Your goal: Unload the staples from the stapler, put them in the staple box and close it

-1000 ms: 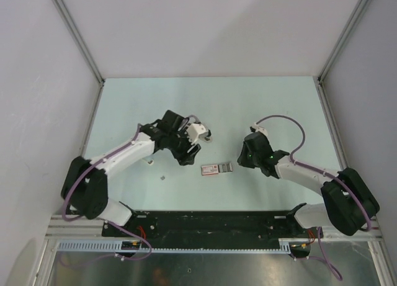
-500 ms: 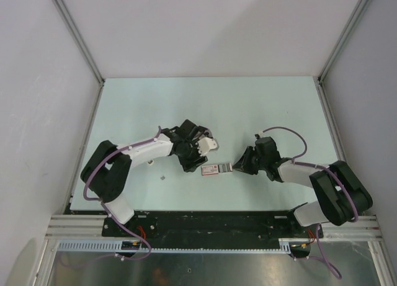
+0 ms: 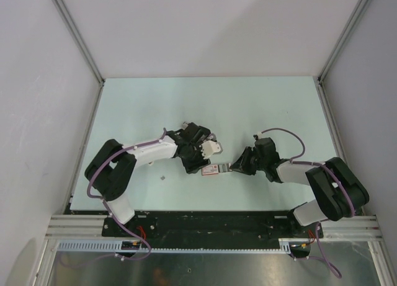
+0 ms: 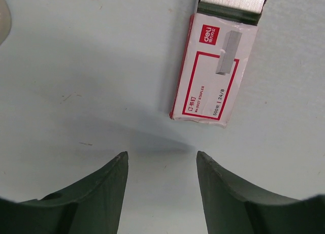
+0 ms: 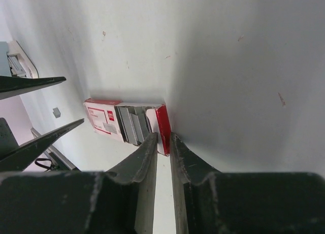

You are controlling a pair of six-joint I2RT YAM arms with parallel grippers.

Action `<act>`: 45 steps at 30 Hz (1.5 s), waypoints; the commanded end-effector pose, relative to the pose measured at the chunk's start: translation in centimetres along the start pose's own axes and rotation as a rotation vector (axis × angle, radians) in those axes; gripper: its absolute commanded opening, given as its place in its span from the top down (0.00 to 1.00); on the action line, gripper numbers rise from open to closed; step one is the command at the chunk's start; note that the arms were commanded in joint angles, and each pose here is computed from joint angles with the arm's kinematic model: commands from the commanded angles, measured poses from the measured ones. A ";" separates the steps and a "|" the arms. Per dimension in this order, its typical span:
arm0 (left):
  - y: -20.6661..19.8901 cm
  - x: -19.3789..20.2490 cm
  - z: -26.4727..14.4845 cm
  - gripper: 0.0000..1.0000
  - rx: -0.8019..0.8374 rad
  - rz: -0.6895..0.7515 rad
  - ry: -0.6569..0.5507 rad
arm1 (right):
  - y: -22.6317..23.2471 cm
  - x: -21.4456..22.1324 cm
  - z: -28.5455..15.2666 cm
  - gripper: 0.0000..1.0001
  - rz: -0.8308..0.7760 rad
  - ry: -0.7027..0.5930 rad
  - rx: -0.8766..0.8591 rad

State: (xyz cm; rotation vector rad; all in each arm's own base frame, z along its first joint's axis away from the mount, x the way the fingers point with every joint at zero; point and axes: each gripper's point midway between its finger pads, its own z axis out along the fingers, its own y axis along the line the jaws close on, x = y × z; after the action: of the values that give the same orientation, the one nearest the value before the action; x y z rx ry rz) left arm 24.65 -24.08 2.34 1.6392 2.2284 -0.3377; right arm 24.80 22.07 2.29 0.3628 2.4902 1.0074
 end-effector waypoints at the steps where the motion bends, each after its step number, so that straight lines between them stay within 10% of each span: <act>1: 0.5 -1.7 0.2 0.39 -0.022 0.038 -0.031 | 0.0 0.0 0.1 0.79 0.012 -0.004 -0.014; 45: 0.9 -2.6 1.2 0.40 -0.019 0.043 -0.023 | 1.7 1.0 0.6 0.90 -0.046 0.005 -0.031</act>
State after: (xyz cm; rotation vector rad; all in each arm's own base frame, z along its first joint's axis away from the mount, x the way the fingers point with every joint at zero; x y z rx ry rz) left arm 25.71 -25.48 1.62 1.6628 2.2114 -0.3114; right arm 24.38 23.39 2.30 0.3022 2.4826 1.0348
